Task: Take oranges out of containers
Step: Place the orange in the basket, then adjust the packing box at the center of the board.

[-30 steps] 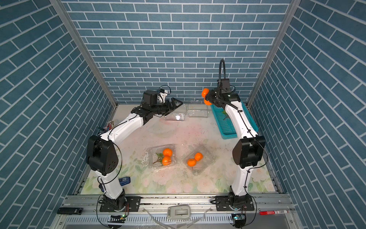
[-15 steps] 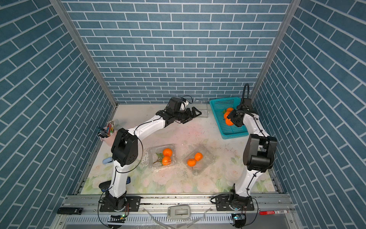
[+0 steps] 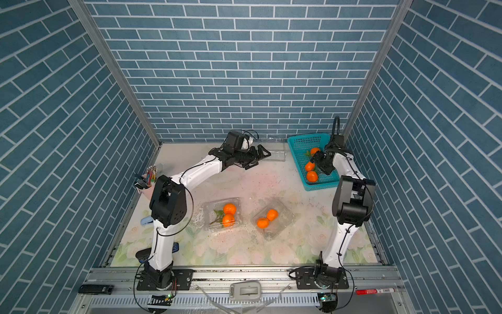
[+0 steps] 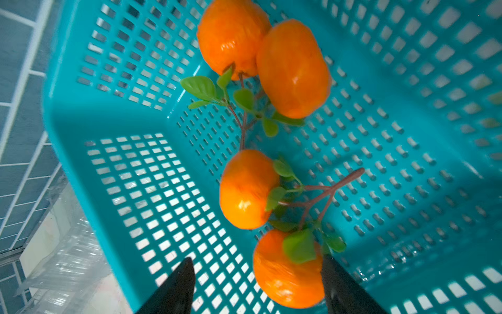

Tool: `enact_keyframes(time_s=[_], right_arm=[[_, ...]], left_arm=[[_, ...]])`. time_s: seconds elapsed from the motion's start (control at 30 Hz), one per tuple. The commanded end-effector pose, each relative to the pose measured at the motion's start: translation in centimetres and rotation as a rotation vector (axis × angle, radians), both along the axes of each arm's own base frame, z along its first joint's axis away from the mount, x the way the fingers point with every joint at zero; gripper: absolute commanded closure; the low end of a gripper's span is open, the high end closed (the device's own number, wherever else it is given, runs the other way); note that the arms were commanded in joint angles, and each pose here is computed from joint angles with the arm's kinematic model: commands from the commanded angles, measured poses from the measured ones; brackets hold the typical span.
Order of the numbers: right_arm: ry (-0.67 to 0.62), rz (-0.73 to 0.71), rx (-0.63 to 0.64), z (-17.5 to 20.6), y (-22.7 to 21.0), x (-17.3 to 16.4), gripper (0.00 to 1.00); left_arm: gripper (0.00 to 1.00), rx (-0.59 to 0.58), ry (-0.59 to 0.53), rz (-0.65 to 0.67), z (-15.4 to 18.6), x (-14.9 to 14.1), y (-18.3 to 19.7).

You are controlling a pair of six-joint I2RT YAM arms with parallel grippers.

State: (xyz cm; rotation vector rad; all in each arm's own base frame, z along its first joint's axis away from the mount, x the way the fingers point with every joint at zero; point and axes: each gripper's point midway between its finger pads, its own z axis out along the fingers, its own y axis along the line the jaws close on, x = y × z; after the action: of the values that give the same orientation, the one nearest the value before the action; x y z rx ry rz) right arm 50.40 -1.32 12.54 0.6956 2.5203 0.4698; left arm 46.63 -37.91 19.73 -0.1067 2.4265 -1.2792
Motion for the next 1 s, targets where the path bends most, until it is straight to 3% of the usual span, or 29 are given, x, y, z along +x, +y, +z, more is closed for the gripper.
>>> enact_keyframes(time_s=[0.0,0.17,0.33,0.6,0.97], right_arm=[[-0.037,0.025,-0.04,3.3,-0.3,-0.5,0.23],[-0.163,0.042,0.021,7.8,1.7,-0.8,0.15],[-0.233,0.164,0.031,10.1,7.2,-2.0,0.07],[-0.229,0.299,0.094,8.5,14.1,-3.9,0.04],[-0.191,0.344,0.122,6.7,15.6,-6.1,0.03]], left_arm=[[0.01,0.002,0.029,0.06,1.2,-0.3,3.5],[0.01,0.02,0.072,0.137,-0.5,-0.3,6.9],[0.0,-0.006,0.117,0.19,-2.9,0.3,7.7],[0.01,0.015,0.127,0.273,-5.7,2.7,8.0],[0.01,0.012,0.134,0.333,-7.7,6.1,7.7]])
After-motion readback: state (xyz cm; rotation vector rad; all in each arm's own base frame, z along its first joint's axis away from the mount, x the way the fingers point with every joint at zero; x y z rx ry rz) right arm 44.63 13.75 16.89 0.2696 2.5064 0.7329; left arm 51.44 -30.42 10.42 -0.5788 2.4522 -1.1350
